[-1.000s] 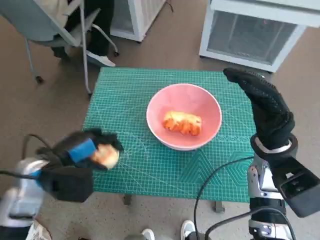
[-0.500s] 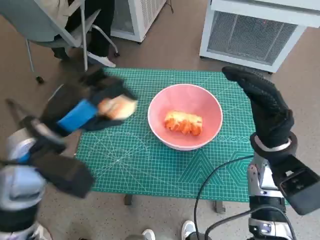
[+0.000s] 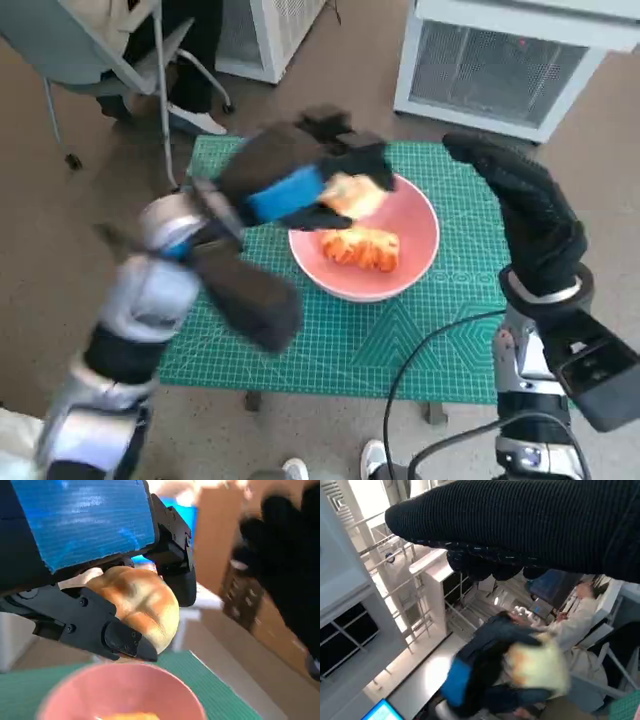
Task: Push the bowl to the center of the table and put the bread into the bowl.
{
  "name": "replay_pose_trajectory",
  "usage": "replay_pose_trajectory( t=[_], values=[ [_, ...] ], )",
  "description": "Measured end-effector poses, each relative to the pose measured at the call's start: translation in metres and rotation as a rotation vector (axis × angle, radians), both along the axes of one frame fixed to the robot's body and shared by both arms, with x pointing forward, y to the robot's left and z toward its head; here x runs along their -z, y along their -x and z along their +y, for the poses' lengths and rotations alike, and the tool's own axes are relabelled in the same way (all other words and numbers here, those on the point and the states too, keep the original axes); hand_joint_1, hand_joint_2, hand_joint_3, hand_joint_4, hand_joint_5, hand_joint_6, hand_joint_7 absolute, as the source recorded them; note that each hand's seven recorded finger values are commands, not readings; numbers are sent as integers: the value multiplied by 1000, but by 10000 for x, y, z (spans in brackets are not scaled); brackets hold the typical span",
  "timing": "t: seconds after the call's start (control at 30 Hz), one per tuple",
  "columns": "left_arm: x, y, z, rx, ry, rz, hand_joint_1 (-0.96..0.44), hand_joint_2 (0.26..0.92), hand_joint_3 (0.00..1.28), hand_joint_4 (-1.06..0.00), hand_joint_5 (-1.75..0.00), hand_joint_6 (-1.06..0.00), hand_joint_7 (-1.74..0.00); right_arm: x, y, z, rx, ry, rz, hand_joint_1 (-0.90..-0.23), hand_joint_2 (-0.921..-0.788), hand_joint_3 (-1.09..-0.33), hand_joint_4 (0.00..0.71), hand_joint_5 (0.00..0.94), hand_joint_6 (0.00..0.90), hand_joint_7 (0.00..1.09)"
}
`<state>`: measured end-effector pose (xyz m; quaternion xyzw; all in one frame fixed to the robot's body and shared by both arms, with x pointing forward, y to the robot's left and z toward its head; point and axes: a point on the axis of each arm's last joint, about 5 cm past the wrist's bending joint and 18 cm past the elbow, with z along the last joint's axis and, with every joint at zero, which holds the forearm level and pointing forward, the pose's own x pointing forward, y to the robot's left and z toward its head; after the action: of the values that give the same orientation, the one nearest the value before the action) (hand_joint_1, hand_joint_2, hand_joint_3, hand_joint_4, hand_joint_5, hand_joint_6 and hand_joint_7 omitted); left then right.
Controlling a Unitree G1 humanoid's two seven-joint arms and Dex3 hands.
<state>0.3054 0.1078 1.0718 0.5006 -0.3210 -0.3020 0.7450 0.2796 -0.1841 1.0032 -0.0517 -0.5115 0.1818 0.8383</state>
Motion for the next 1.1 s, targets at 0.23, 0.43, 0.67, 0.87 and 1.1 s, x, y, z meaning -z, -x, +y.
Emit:
replay_pose_trajectory(
  t=[0.23, 0.43, 0.67, 0.87, 1.1],
  values=[
    [235, -200, -119, -33, -125, 214, -149, 889, 70, -320, -148, -329, -431, -5, 4, -7, 4, 1, -7, -611, -921, -752, 260, 0, -1, 626],
    [338, -243, -121, -77, -215, 358, -156, 870, 8, -189, -15, -322, -117, -17, 15, -18, 12, 3, -14, -613, -921, -753, 254, 0, -1, 626],
    [348, -241, -74, -63, -156, 363, -165, 855, 1, -121, -1, -295, -54, -28, 20, -33, 23, -4, -19, -613, -921, -752, 251, 0, -1, 626],
    [445, -213, 30, -9, 13, 315, -234, 862, 4, -105, -3, -287, -35, -39, 18, -63, 40, -14, -15, -613, -921, -748, 250, 0, 0, 624],
    [591, -152, 217, 65, 420, 238, -304, 908, 15, -182, -18, -339, -38, -68, 11, -78, 70, -29, -11, -611, -921, -739, 253, 1, 31, 568]
  ],
)
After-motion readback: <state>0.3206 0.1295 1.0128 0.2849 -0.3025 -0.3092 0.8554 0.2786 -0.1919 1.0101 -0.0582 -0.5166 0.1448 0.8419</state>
